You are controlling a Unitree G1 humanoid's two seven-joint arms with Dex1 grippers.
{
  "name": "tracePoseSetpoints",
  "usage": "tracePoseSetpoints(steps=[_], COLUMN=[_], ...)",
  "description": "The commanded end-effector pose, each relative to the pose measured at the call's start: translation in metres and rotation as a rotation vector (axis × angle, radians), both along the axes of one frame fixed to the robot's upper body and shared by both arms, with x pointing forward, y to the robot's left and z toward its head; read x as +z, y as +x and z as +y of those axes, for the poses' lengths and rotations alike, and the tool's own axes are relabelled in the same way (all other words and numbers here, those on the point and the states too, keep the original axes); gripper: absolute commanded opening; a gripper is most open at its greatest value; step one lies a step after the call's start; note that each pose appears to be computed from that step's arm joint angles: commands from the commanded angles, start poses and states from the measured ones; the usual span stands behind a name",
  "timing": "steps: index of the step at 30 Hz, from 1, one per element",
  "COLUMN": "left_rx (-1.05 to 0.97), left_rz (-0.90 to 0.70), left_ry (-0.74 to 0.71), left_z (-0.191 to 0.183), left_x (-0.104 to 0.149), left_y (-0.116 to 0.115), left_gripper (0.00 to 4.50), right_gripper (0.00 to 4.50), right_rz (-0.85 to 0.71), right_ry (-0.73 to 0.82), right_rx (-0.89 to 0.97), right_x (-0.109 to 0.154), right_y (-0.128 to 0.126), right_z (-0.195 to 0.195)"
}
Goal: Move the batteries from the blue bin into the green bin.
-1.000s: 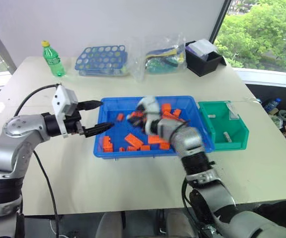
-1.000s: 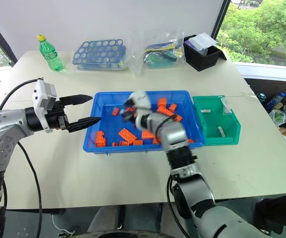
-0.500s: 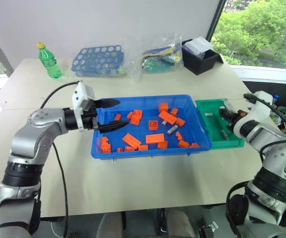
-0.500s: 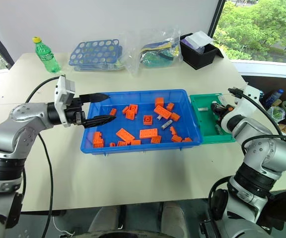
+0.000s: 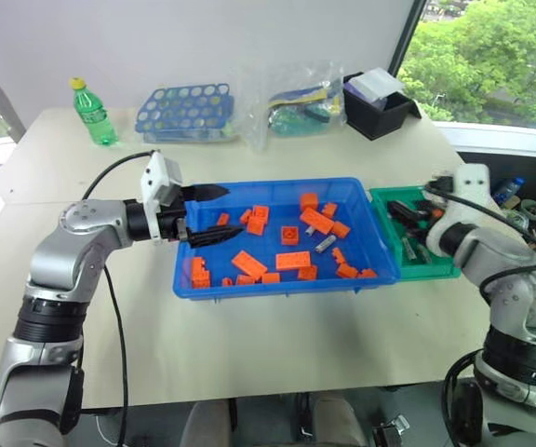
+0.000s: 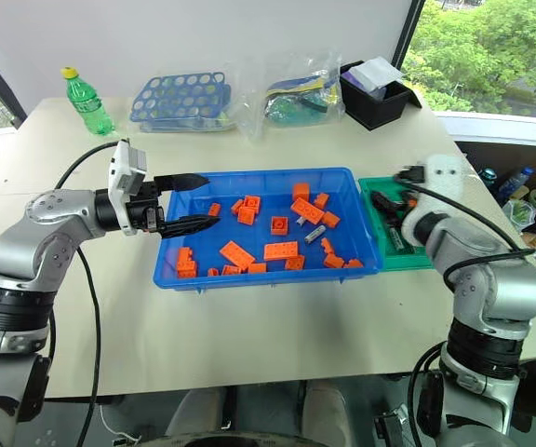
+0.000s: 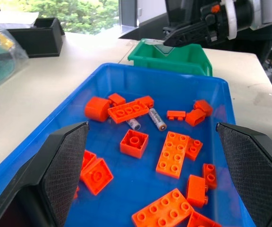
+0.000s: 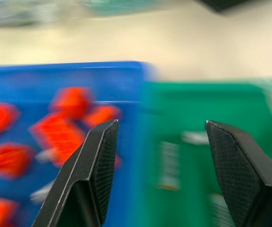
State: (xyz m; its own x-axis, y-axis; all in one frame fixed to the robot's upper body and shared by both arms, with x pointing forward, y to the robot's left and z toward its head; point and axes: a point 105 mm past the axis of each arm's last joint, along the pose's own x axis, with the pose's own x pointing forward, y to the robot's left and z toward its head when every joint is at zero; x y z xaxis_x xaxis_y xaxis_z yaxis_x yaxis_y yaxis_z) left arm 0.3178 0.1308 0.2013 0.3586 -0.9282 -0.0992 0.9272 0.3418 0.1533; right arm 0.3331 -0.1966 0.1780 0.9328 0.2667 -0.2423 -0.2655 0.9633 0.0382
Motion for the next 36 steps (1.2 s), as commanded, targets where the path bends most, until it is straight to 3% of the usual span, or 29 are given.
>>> tracePoseSetpoints(steps=[1, 6, 11, 12, 15, 29, 32, 36], left_rx=[0.003, 0.015, 0.041, 0.05, 0.068, 0.108, 0.11, 0.114], left_rz=[-0.049, -0.058, -0.069, -0.071, -0.074, -0.076, -0.08, -0.085], left_ry=[0.001, 0.002, 0.008, 0.008, 0.011, 0.019, 0.018, 0.018], left_z=[0.002, 0.003, 0.01, 0.012, 0.016, 0.023, 0.022, 0.022], left_x=[0.01, 0.012, 0.013, 0.014, 0.014, 0.013, 0.015, 0.017], left_y=[-0.005, -0.007, -0.01, -0.01, -0.013, -0.019, -0.018, -0.017], left_gripper=[4.5, 4.5, 4.5, 4.5, 4.5, 4.5, 4.5, 4.5], right_gripper=[2.97, 2.97, 2.97, 3.51, 4.4, 4.4, 3.57, 1.52], right_rz=[-0.011, 0.026, 0.025, 0.037, 0.061, 0.137, 0.139, 0.141], right_ry=[-0.049, -0.104, -0.071, -0.058, -0.088, -0.045, -0.039, -0.041], right_rx=[0.18, 0.252, 0.24, 0.242, 0.25, 0.255, 0.241, 0.236], right_x=[-0.004, -0.026, -0.026, -0.027, -0.035, -0.059, -0.063, -0.066], right_y=[0.002, 0.02, 0.05, 0.055, 0.063, 0.068, 0.07, 0.071], right_z=[0.05, 0.068, 0.063, 0.061, 0.054, 0.045, 0.042, 0.042])
